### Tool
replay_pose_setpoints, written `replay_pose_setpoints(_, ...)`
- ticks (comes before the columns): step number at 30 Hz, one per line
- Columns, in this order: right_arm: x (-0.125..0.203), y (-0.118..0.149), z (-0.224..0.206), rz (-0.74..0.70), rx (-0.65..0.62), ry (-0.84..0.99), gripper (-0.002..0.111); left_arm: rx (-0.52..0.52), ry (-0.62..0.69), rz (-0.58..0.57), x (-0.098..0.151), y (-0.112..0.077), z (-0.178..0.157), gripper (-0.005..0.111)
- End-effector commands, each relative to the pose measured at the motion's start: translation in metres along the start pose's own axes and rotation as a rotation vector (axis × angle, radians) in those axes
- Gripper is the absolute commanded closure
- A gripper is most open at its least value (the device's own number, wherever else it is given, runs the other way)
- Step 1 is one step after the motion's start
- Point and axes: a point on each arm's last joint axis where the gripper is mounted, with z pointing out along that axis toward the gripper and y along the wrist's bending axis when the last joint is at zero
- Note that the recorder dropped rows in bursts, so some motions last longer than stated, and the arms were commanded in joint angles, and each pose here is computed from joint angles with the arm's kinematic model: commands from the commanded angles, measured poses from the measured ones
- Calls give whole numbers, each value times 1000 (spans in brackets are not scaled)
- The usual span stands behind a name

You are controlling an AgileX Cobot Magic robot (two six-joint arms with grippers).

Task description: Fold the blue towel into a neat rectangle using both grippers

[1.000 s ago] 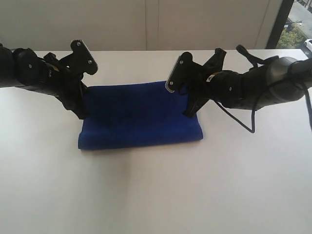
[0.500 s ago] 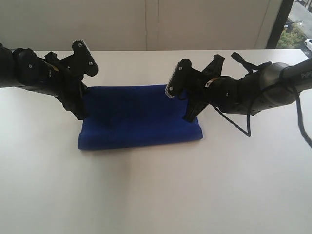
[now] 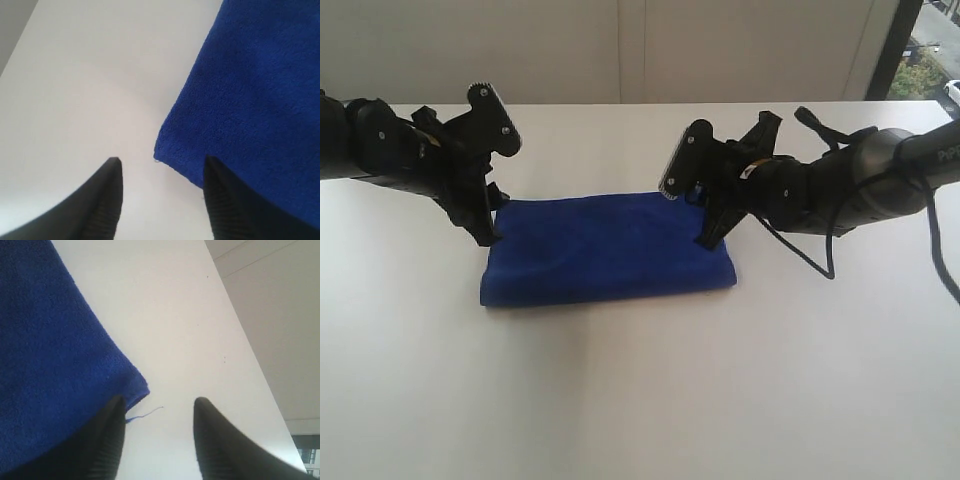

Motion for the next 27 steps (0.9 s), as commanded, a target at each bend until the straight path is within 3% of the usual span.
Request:
replay_pose_setpoints(1,-1,-11,-4,119,53,9,64,28,12,-56,0,0,-3,52)
replay_pose_setpoints(3,-3,-19,-11,293,83,19,65,44,18,-110,-1,-1,-7,55)
replay_pose_setpoints(6,-10,-31,-28,535,72,33,75,82,38,-230,-2,-2,-15,69)
replay_pose_setpoints(11,-29,-34,-57,594,-120,7,107,174,104,-388,-3,-8,-33,107)
replay_pose_setpoints(17,-50,-37,-84,756,-332,-5,108,272,207,-644,-11,-8,-51,107)
replay_pose_setpoints(20,-63,-43,-92,800,-470,32,108,348,270,-666,-24,-1,-59,107)
replay_pose_setpoints(24,-67,-51,-95,774,-559,249,108,379,291,-709,-39,11,-65,107)
replay_pose_setpoints(27,-59,-51,-86,741,-562,427,108,403,289,-762,-41,9,-55,107)
